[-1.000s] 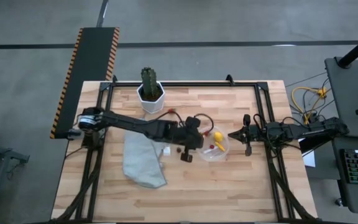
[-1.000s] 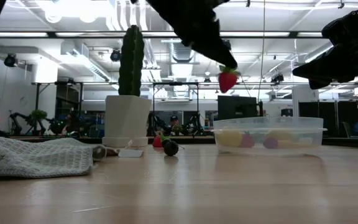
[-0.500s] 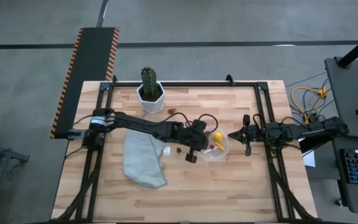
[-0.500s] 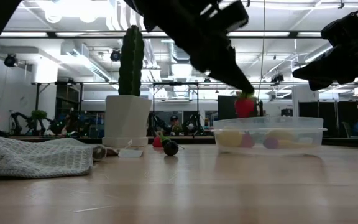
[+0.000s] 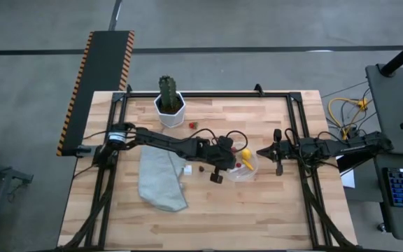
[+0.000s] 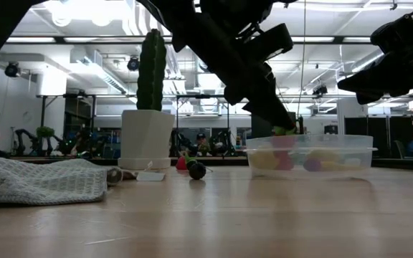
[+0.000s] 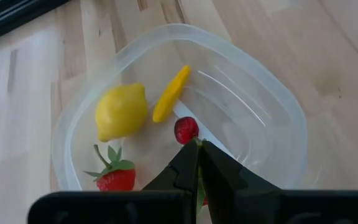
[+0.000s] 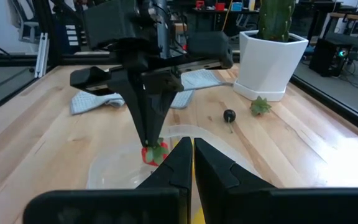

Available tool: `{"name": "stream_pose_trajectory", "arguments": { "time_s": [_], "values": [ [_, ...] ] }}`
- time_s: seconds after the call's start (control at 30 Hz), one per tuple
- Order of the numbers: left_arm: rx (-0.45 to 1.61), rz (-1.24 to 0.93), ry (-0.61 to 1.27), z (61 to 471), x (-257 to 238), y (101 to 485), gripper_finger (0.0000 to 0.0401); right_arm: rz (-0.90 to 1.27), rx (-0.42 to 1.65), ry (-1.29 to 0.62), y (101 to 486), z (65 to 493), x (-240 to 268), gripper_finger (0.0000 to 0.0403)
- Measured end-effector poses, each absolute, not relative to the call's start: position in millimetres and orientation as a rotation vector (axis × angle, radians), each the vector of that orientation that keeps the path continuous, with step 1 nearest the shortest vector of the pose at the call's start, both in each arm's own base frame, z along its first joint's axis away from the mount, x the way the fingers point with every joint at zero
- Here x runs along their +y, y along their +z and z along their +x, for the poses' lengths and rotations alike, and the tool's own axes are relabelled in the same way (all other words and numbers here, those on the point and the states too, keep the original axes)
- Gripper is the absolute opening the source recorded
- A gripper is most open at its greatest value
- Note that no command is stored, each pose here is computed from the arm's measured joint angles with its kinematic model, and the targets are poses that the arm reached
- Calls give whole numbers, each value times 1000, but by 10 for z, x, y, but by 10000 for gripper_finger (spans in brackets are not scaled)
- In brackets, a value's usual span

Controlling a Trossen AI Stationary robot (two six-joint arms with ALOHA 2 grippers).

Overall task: Pick and placing Produce into tupperware
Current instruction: Put the bottom red strawberry into the transparent container, then put the bottom black berry into the transparent container

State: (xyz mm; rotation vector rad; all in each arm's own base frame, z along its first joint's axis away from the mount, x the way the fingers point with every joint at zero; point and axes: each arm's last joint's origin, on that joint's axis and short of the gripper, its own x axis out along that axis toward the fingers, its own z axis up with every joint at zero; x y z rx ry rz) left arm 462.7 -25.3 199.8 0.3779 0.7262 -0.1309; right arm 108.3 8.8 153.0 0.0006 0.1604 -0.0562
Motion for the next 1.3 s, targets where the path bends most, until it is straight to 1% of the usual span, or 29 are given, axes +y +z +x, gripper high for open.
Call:
{"name": "stream_pose_trajectory", "arguments": {
  "time_s": [0.87,0.97,1.2,1.3],
  "values": [
    [731,375,-130,4622,-251,1985,1,1,160,-56,1531,1083,88,9],
    [731,374,-129,4622,-246,1985,13,1,160,-56,1531,1083,88,9],
    [731,374,-128,4622,-244,1985,65,1,160,-56,1531,1083,88,9],
    [732,374,-126,4622,-242,1984,82,1,160,-56,1530,1083,88,9]
  ]
}}
